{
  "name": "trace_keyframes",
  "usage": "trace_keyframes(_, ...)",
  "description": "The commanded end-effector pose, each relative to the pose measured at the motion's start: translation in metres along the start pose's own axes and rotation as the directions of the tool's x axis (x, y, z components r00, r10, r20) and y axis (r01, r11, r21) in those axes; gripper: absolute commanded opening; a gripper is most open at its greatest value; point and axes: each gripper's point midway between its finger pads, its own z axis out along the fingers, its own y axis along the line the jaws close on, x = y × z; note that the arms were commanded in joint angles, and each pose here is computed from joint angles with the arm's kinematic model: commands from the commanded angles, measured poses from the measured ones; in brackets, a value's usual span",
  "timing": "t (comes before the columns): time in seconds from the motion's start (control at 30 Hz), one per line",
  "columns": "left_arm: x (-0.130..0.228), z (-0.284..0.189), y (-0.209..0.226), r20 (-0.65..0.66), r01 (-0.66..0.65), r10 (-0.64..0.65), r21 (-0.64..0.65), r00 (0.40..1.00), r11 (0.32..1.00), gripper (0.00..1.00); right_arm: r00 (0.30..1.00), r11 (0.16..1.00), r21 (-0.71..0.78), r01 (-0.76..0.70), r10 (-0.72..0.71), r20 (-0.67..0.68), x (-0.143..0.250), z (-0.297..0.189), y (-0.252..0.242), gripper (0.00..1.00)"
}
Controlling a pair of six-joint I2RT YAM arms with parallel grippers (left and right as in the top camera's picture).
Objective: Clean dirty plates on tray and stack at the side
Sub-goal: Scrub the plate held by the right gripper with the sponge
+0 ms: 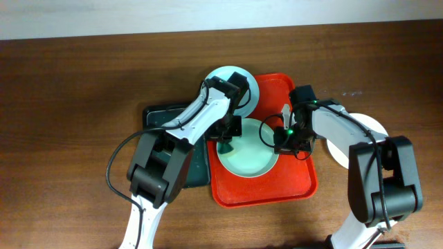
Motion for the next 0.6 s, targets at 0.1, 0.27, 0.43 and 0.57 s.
trace_keyframes(0.1,-0.012,0.024,-0.015,0.031,-0.013,0.012,0.026,0.999,1.000,0.00,1.000,0.996,0.090,-0.013,0.015,-0.023,0.007,0.006,-0.021,0.04)
trace_keyframes(0.27,0.001,0.021,-0.090,0.046,-0.126,0.118,0.258,0.992,0.958,0.00,1.000,0.996,0.090,-0.012,0.014,-0.020,0.006,0.006,-0.021,0.04)
trace_keyframes(0.43,0.018,0.020,-0.120,0.040,-0.181,0.178,0.320,0.983,0.930,0.00,1.000,0.996,0.090,-0.011,0.013,-0.021,0.006,0.006,-0.021,0.04)
trace_keyframes(0.57,0.033,0.016,-0.133,0.008,-0.213,0.227,0.382,0.974,0.899,0.00,1.000,0.996,0.090,-0.011,0.013,-0.021,0.006,0.006,-0.021,0.04)
